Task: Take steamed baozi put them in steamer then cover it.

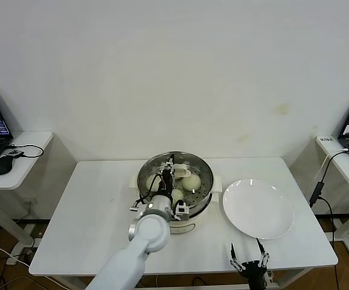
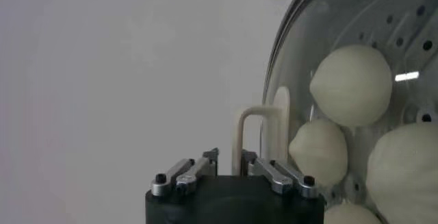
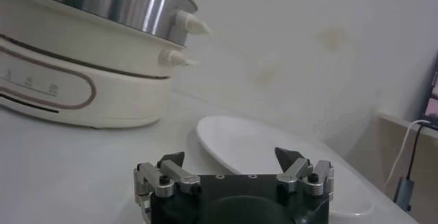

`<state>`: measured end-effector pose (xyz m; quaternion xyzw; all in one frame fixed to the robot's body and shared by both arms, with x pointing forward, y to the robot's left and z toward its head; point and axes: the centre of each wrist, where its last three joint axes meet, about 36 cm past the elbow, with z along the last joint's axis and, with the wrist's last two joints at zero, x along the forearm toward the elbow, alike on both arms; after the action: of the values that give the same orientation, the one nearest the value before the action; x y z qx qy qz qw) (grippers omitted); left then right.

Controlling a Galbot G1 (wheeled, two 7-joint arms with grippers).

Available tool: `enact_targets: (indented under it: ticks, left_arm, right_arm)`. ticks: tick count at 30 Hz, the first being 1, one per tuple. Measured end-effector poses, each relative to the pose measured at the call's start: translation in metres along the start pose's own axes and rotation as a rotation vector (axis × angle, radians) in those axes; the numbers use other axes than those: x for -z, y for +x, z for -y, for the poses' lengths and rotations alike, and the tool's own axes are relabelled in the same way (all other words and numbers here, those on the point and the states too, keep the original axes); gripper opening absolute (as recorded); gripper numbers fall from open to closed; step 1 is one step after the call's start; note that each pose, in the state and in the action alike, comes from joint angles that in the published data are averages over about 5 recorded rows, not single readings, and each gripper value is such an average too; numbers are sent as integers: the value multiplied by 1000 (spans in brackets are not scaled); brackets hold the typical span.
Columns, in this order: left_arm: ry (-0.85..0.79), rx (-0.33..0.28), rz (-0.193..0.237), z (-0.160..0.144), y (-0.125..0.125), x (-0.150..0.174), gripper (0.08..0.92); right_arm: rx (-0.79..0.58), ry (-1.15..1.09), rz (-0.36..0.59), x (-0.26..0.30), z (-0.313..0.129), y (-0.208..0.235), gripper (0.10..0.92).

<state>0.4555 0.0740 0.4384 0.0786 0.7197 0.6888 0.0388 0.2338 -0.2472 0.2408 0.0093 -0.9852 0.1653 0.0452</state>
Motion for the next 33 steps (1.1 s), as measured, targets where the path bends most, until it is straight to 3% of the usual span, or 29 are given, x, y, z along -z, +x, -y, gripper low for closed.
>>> enact_targets:
  ticks: [6, 14, 24, 28, 33]
  left_arm:
    - [27, 18, 13, -7, 23, -7, 612]
    - [166, 51, 50, -20, 82, -28, 809]
    - [695, 31, 112, 4, 160, -84, 823]
    - [951, 31, 89, 20, 188, -100, 823]
    - [1199, 50, 23, 43, 220, -110, 823]
  right_arm:
    - [3, 2, 1, 1, 0, 1, 823]
    - [5, -5, 4, 4, 2, 3, 823]
    - [25, -36, 6, 11, 9, 10, 823]
    - [50, -59, 5, 17, 15, 16, 823]
    - [90, -96, -10, 25, 27, 24, 823]
